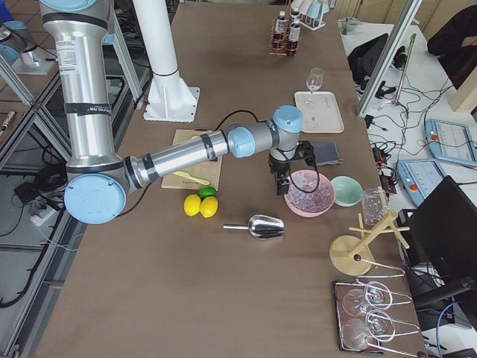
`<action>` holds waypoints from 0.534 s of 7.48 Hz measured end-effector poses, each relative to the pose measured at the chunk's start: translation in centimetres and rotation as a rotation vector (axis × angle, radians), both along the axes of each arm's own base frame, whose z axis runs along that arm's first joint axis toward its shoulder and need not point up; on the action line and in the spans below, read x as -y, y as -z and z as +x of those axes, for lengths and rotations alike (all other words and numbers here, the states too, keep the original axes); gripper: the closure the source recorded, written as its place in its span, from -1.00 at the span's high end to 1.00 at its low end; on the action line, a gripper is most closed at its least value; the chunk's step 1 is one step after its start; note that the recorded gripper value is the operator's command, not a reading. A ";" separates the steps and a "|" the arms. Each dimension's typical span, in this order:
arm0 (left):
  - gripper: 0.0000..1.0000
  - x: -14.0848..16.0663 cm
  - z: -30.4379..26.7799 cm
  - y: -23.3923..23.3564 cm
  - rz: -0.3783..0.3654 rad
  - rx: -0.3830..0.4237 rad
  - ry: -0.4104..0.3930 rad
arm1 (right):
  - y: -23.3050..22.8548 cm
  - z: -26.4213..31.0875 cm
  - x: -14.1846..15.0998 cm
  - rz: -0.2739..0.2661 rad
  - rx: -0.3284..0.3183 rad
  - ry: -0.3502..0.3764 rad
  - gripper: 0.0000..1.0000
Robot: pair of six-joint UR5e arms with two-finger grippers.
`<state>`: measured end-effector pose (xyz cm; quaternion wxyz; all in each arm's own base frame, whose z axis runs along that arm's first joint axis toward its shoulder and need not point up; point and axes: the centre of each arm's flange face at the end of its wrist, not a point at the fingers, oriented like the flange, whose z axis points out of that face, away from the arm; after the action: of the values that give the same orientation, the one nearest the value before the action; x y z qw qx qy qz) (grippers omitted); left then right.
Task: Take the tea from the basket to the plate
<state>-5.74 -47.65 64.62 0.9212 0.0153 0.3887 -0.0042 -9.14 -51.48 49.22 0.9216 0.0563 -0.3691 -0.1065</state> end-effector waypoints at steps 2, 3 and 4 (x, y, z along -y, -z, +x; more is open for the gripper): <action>0.96 0.0 -0.2 0.2 0.005 0.006 0.004 | 1.9 0.7 -0.5 0.036 0.016 -0.009 1.00; 0.96 -0.1 -0.5 0.2 0.021 0.004 0.001 | 2.1 1.0 -0.9 0.038 0.020 -0.012 1.00; 0.96 0.0 -0.7 0.7 0.041 0.008 -0.003 | 1.9 1.5 -1.5 0.024 0.040 -0.014 1.00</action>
<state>-6.44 -47.63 63.97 0.9223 0.0336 0.3850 0.0050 -7.60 -49.93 47.34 0.9139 0.0719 -0.3859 -0.1034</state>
